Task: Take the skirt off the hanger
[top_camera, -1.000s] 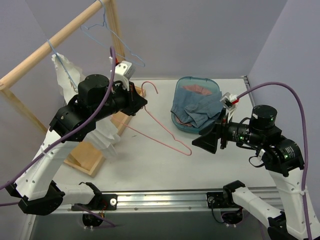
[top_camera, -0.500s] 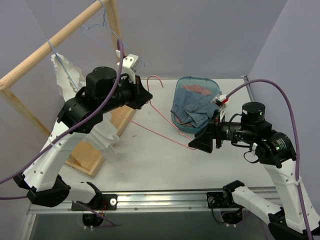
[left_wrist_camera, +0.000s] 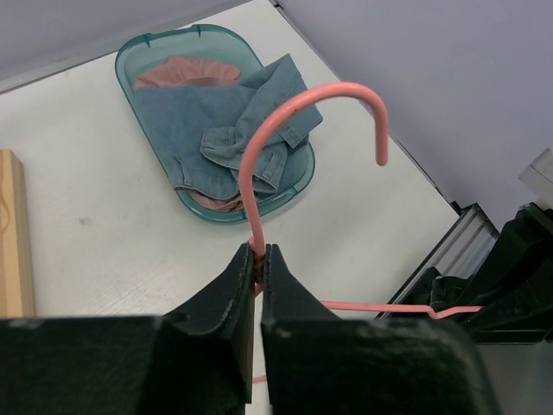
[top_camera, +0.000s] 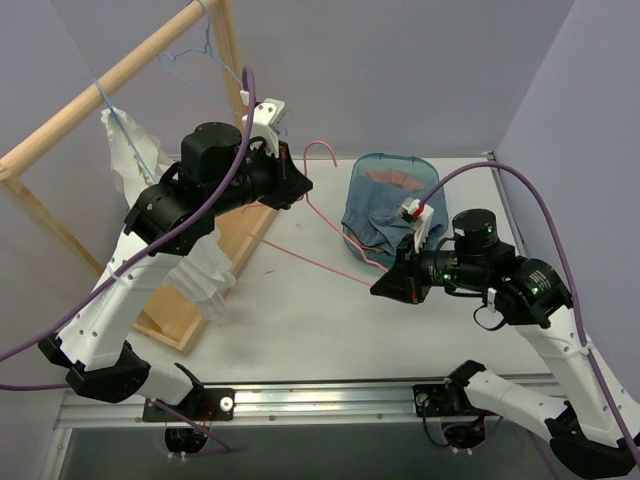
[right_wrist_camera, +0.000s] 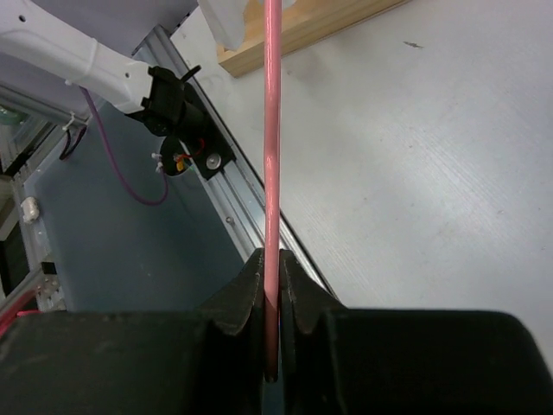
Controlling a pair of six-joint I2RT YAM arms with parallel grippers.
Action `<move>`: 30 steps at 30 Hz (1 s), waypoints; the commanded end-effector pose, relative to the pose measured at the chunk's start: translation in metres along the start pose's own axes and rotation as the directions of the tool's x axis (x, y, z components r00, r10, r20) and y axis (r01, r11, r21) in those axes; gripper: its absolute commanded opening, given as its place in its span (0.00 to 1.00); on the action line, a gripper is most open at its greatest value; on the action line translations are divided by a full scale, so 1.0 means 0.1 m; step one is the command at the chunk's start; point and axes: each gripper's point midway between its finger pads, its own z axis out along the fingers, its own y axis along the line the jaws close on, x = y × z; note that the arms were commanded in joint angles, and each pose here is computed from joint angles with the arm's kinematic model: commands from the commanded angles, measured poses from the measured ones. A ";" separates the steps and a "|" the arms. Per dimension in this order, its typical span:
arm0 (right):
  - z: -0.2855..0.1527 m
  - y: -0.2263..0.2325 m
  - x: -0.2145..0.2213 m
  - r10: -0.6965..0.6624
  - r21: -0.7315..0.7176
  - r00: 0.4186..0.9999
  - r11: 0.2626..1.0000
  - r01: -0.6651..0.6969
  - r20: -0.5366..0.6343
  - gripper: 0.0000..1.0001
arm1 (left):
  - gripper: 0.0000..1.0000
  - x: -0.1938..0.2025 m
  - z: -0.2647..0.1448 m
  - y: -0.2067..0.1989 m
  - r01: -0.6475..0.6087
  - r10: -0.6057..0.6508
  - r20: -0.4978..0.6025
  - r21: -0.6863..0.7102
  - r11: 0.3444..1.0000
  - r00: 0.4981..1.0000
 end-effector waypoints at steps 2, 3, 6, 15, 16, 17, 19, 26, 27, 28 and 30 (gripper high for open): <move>-0.08 -0.01 -0.19 -0.055 0.056 0.993 0.997 0.049 0.107 0.00 | 0.23 -0.15 -0.14 -0.07 0.008 -0.009 0.047 0.028 1.000 0.999; -0.11 0.00 -0.22 -0.061 0.057 0.990 0.997 0.055 0.124 0.00 | 0.33 -0.16 -0.15 -0.08 0.008 -0.010 0.052 0.032 0.999 0.999; -0.18 0.05 -0.31 -0.078 0.066 0.982 0.996 0.068 0.174 0.00 | 0.65 -0.14 -0.18 -0.09 0.013 -0.016 0.059 0.040 0.999 0.998; -0.20 0.00 -0.36 -0.066 0.100 0.977 0.994 0.046 0.202 0.00 | 0.94 -0.29 -0.45 -0.04 0.015 -0.016 0.149 0.013 1.000 0.989; -0.17 -0.03 -0.35 -0.059 0.104 0.979 0.994 0.040 0.193 0.00 | 0.94 -0.32 -0.54 -0.05 0.014 -0.015 0.171 0.011 1.000 0.985; -0.15 -0.05 -0.35 -0.055 0.107 0.980 0.994 0.035 0.193 0.00 | 0.94 -0.38 -0.60 -0.04 0.008 -0.008 0.199 0.004 1.000 0.980; -0.12 -0.07 -0.35 -0.051 0.105 0.982 0.994 0.032 0.180 0.00 | 0.94 -0.43 -0.75 -0.05 -0.003 0.002 0.235 0.003 1.000 0.972; -0.04 -0.15 -0.58 -0.099 0.157 0.982 0.985 0.074 0.159 0.00 | 0.94 -0.34 -1.10 -0.02 -0.027 0.022 0.323 0.011 1.000 0.946; -0.02 -0.15 -0.63 -0.108 0.160 0.981 0.984 0.082 0.159 0.00 | 0.94 -0.25 -1.09 -0.06 -0.025 0.010 0.306 0.043 0.999 0.952; 0.08 -0.17 -0.67 -0.111 0.157 0.984 0.984 0.088 0.143 0.00 | 0.95 -0.16 -1.14 -0.10 -0.031 0.006 0.294 0.078 0.997 0.956; 0.16 -0.13 -0.85 -0.146 0.145 0.975 0.982 0.122 0.167 0.00 | 0.94 0.19 -0.97 -0.02 0.003 -0.017 0.198 0.072 0.997 0.980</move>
